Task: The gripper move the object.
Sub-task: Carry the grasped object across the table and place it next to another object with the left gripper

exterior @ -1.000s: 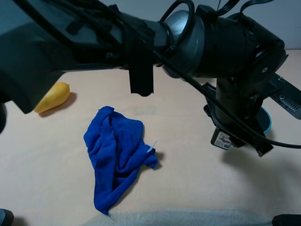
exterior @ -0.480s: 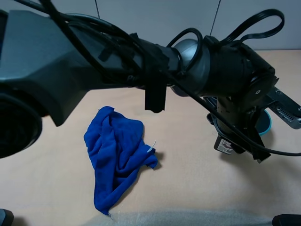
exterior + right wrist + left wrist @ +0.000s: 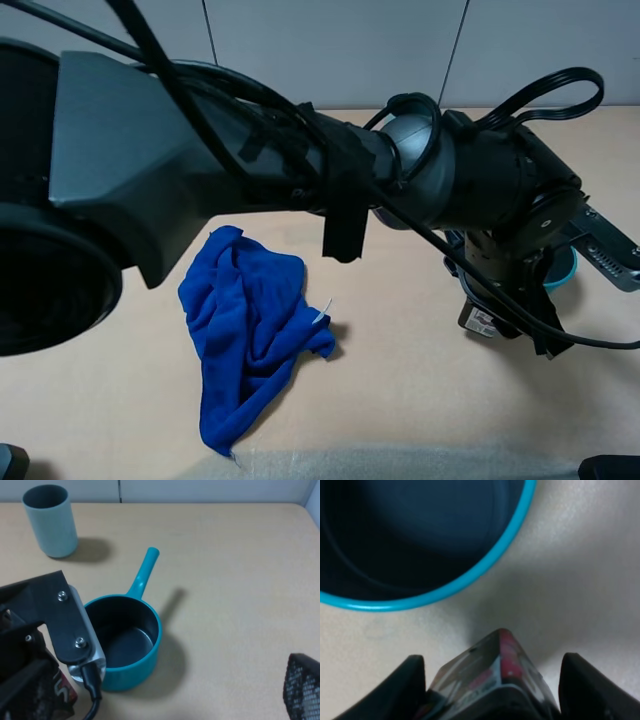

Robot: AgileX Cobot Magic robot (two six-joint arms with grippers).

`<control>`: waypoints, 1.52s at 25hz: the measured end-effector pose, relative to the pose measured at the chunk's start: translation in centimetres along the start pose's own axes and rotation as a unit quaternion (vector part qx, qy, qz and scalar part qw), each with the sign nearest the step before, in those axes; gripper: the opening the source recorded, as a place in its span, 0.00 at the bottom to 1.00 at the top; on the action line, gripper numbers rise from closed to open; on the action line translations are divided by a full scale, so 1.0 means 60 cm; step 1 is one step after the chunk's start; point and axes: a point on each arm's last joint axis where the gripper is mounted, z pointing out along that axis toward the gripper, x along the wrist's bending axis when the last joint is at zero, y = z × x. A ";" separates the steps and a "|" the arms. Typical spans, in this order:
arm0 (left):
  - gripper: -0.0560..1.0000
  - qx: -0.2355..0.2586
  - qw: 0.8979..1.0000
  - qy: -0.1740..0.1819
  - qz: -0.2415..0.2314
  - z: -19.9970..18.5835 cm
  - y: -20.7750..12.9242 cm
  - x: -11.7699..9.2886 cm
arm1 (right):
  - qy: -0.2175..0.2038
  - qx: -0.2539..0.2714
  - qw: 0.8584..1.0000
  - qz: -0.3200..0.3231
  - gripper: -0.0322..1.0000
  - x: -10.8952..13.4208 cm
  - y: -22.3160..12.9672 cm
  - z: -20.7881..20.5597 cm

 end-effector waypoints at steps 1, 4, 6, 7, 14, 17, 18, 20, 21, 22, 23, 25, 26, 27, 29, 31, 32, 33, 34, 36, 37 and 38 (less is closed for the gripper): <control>0.60 0.001 1.000 0.000 0.000 0.002 -0.001 0.000 | 0.000 0.000 1.000 0.000 0.70 0.000 0.000 0.000; 0.60 0.002 1.000 0.002 0.002 0.005 -0.002 0.000 | 0.000 0.000 1.000 0.000 0.70 0.000 0.000 0.000; 0.60 -0.001 1.000 0.004 0.004 0.005 -0.001 0.001 | 0.000 0.000 1.000 0.000 0.70 0.000 0.000 0.000; 0.60 -0.001 1.000 0.004 0.005 0.005 -0.001 0.001 | 0.000 0.000 1.000 0.000 0.70 0.000 0.000 0.000; 0.60 -0.004 1.000 0.006 0.007 0.005 0.000 0.002 | 0.000 0.000 1.000 0.000 0.70 0.000 0.000 0.000; 0.61 -0.005 1.000 0.006 0.007 0.005 0.000 0.002 | 0.000 0.000 1.000 0.000 0.70 0.000 0.000 0.000; 0.63 -0.005 1.000 0.006 0.007 0.005 0.000 0.002 | 0.000 0.000 1.000 0.000 0.70 0.000 0.000 0.000; 0.70 -0.005 1.000 0.006 0.007 0.005 0.001 0.002 | 0.000 0.000 1.000 0.000 0.70 0.000 0.000 0.000; 0.74 -0.005 1.000 0.006 0.007 0.005 0.001 0.002 | 0.000 0.000 1.000 0.000 0.70 0.000 0.000 0.000; 0.77 -0.006 1.000 0.006 0.007 0.005 0.001 0.002 | 0.000 0.000 1.000 0.000 0.70 0.000 0.000 0.000; 0.80 -0.006 1.000 0.006 0.007 0.005 0.001 0.002 | 0.000 0.000 1.000 0.000 0.70 0.000 0.000 0.000; 0.83 -0.008 1.000 0.006 0.007 0.005 0.001 0.002 | 0.000 0.000 1.000 0.000 0.70 0.000 0.000 0.000; 0.84 -0.008 1.000 0.006 0.007 0.005 0.001 0.002 | 0.000 0.000 1.000 0.000 0.70 0.000 0.000 0.000; 0.84 -0.008 1.000 0.006 0.007 0.005 0.001 0.002 | 0.000 0.000 1.000 0.000 0.70 0.000 0.000 0.000; 0.85 -0.008 1.000 0.006 0.007 0.005 0.001 0.002 | 0.000 0.000 1.000 0.000 0.70 0.000 0.000 0.000; 0.85 -0.008 1.000 0.006 0.006 0.005 0.001 0.002 | 0.000 0.000 1.000 0.000 0.70 0.000 0.000 0.000; 0.85 -0.008 1.000 0.006 0.005 0.005 0.001 0.002 | 0.000 0.000 1.000 0.000 0.70 0.000 0.000 0.000; 0.85 -0.008 1.000 0.006 0.005 0.005 0.001 0.002 | 0.000 0.000 1.000 0.000 0.70 0.000 0.000 0.000; 0.85 -0.008 1.000 0.006 0.005 0.005 0.001 0.002 | 0.000 0.000 1.000 0.000 0.70 0.000 0.000 0.000; 0.85 -0.005 1.000 0.006 0.003 0.003 0.002 0.002 | 0.000 0.000 1.000 0.000 0.70 0.000 0.000 0.000; 0.85 -0.001 1.000 0.007 0.003 0.000 0.003 0.002 | 0.000 0.000 1.000 0.000 0.70 0.000 0.000 0.000; 0.85 0.003 1.000 0.008 0.003 -0.003 0.005 0.002 | 0.000 0.000 1.000 0.000 0.70 0.000 0.000 0.000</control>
